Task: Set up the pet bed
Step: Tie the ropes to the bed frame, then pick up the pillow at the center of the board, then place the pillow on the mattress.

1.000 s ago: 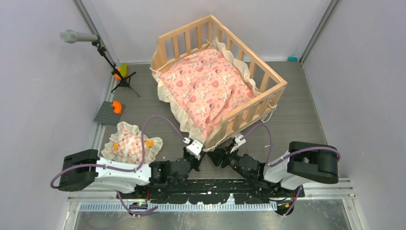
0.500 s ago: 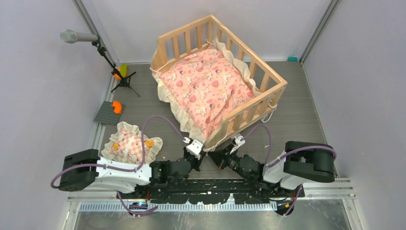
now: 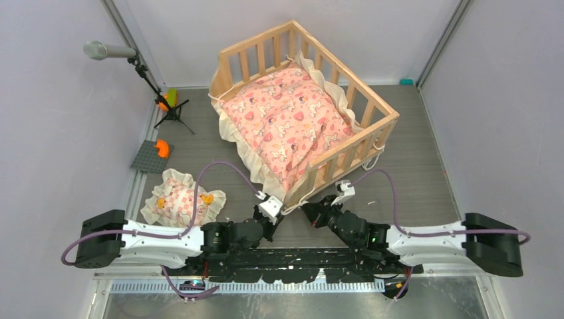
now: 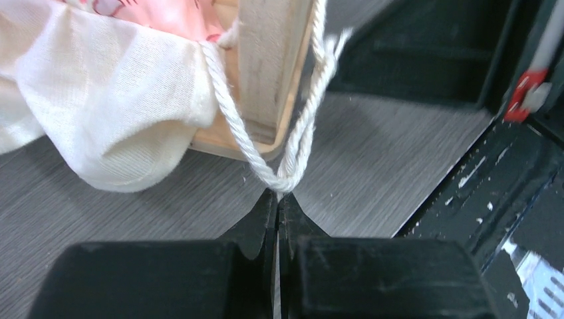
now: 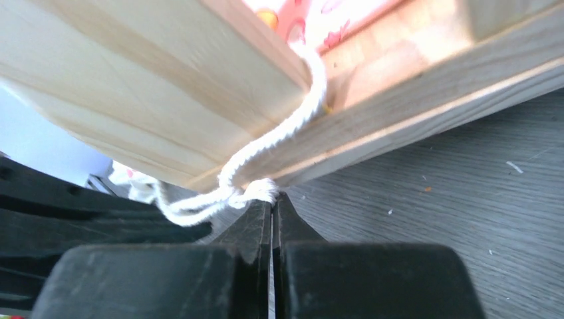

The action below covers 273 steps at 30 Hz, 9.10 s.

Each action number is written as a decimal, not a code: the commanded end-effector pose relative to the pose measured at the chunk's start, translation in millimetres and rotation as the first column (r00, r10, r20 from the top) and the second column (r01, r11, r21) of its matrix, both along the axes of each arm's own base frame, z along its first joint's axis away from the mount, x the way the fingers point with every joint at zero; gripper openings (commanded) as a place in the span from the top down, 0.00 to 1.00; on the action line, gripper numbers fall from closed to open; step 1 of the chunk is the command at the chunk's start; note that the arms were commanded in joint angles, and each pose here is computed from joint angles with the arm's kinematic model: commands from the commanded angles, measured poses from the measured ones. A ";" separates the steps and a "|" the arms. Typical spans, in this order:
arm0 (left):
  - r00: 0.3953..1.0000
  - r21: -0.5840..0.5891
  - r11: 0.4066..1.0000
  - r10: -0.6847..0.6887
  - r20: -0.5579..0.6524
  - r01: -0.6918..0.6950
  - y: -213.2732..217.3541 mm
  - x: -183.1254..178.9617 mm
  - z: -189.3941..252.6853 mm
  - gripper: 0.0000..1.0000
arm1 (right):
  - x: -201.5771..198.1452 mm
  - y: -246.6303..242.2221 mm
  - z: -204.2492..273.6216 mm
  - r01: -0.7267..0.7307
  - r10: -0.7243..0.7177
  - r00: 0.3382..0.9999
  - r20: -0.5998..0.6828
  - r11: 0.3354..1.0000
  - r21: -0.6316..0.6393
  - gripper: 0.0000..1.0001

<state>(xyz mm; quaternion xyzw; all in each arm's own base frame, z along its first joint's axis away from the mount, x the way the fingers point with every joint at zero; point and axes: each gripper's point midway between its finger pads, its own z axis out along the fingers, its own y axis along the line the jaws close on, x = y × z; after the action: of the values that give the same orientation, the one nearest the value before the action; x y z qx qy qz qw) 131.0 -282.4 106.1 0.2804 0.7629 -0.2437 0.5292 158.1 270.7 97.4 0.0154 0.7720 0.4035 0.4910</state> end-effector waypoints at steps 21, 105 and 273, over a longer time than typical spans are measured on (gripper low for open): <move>0.983 0.012 0.986 0.167 -0.078 -0.166 38.6 6.6 -6.6 1.00 | 2.5 -96.0 16.0 0.243 -0.265 0.961 -0.081 0.947 -0.211 1.00; 0.077 0.226 0.209 0.874 -0.480 -0.951 286.5 98.4 -9.7 0.01 | -13.6 -93.9 21.8 0.122 -0.161 0.980 -0.119 0.951 -0.283 0.49; 0.808 -0.798 0.494 -0.277 -0.520 -0.344 62.8 162.0 304.6 0.00 | 85.4 3.4 319.4 0.826 0.980 0.046 0.193 0.071 -0.559 1.00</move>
<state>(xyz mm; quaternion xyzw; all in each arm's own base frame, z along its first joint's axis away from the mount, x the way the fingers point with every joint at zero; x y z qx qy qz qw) 307.4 -217.0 361.5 -0.1486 0.7256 -0.5930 0.3159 244.3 276.1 394.7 -0.7270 0.1674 -0.2982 0.5954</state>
